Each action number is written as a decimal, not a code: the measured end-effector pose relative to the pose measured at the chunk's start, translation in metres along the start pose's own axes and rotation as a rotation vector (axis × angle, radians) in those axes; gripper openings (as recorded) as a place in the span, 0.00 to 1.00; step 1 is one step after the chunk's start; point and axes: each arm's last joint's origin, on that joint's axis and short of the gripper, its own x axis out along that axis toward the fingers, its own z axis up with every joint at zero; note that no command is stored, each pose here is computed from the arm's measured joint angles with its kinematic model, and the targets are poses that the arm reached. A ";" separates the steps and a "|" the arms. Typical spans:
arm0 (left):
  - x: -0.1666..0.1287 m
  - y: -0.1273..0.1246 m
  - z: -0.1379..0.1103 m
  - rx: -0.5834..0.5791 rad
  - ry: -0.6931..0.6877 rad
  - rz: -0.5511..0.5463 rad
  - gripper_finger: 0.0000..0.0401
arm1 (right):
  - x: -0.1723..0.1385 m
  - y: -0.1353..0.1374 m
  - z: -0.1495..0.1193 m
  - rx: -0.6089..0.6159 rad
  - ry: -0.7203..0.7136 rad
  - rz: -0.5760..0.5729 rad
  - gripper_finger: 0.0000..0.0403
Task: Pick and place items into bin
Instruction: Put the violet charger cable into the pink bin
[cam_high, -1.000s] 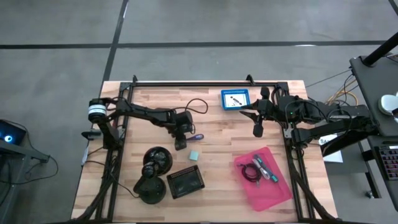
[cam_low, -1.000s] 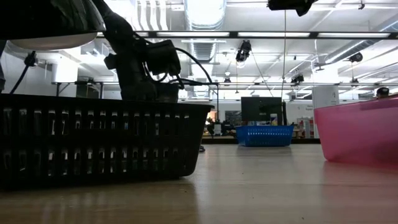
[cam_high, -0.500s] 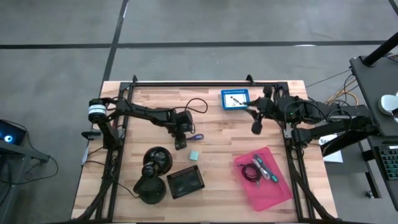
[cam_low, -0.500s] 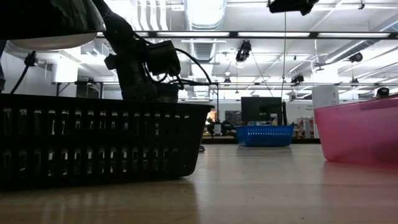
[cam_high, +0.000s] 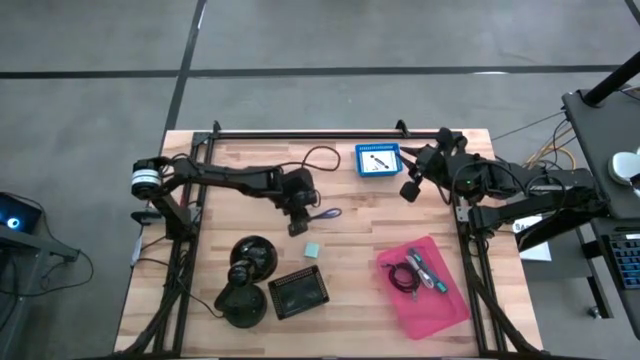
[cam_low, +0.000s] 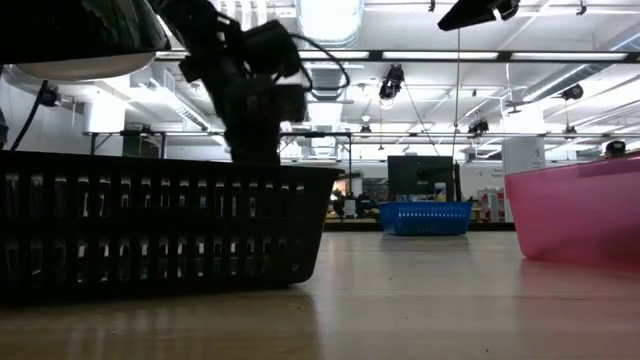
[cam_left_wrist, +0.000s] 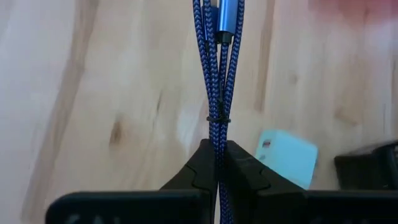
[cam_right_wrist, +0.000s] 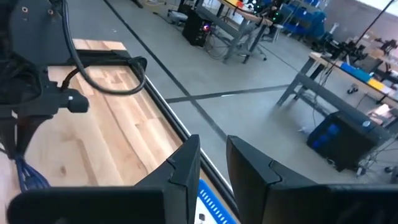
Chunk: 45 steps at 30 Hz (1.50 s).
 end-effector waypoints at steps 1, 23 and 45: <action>-0.001 -0.001 0.003 0.004 -0.015 -0.002 0.00 | 0.000 0.000 0.000 0.002 -0.001 0.000 0.17; -0.037 -0.010 0.067 0.093 -0.434 -0.023 0.01 | -0.010 0.007 0.002 0.122 -0.060 0.475 0.17; -0.063 -0.004 0.098 0.088 -0.880 -0.014 0.01 | 0.008 0.001 0.009 0.286 -0.093 0.344 0.58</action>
